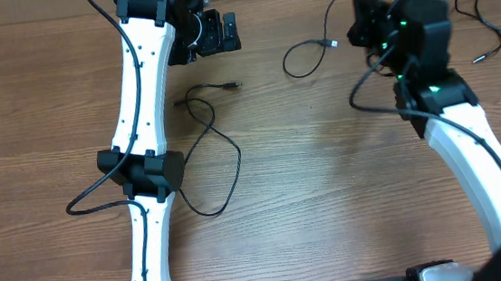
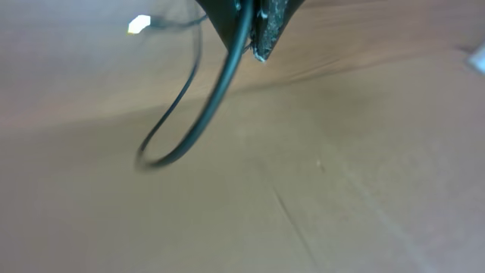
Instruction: Untangle cables
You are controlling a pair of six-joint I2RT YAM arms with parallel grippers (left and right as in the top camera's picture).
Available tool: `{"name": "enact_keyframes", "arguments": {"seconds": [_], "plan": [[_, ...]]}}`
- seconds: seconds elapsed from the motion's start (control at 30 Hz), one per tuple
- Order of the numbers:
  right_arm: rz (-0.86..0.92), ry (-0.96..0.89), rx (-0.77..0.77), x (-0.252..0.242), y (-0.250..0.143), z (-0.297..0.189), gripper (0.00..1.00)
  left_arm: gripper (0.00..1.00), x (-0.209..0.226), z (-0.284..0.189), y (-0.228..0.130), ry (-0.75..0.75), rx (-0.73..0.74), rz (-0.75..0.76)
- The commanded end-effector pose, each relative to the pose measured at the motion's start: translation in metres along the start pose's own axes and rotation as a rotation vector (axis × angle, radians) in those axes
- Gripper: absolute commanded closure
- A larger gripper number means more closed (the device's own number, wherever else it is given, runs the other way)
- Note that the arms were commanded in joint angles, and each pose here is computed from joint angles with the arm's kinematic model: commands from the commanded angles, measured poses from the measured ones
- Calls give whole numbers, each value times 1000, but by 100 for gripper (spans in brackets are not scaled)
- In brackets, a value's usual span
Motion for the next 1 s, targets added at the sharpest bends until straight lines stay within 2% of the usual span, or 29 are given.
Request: {"name": "enact_keyframes", "arguments": {"seconds": [0.0, 0.13, 0.37, 0.47, 0.67, 0.8, 0.97], "plan": [[-458, -47, -91, 4, 29, -20, 96, 0, -2, -15, 1, 35, -46, 36], [-687, -177, -197, 0, 59, -38, 96, 0, -2, -15, 1, 38, -47, 36], [-787, -593, -536, -13, 137, -86, 96, 0, -2, -15, 1, 38, -47, 36], [-858, -669, -600, -13, 153, -99, 96, 0, -2, -15, 1, 38, -47, 36], [-798, -735, -680, -29, 177, -127, 96, 0, -2, -15, 1, 38, -47, 36], [-716, -705, -714, -23, 196, -154, 96, 0, -2, -15, 1, 38, -47, 36], [-623, -657, -649, -36, 224, -175, 96, 0, -2, -15, 1, 38, -47, 36]]}}
Point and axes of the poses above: each gripper's point midway between its finger pads, its own z axis out along the fingers, its own x axis along the line the jaws close on, y = z × x, the point moved 4 cm from there along -z, back along the fingers, and after that the axes turned 1 degree about z, right-handed, at the moved point
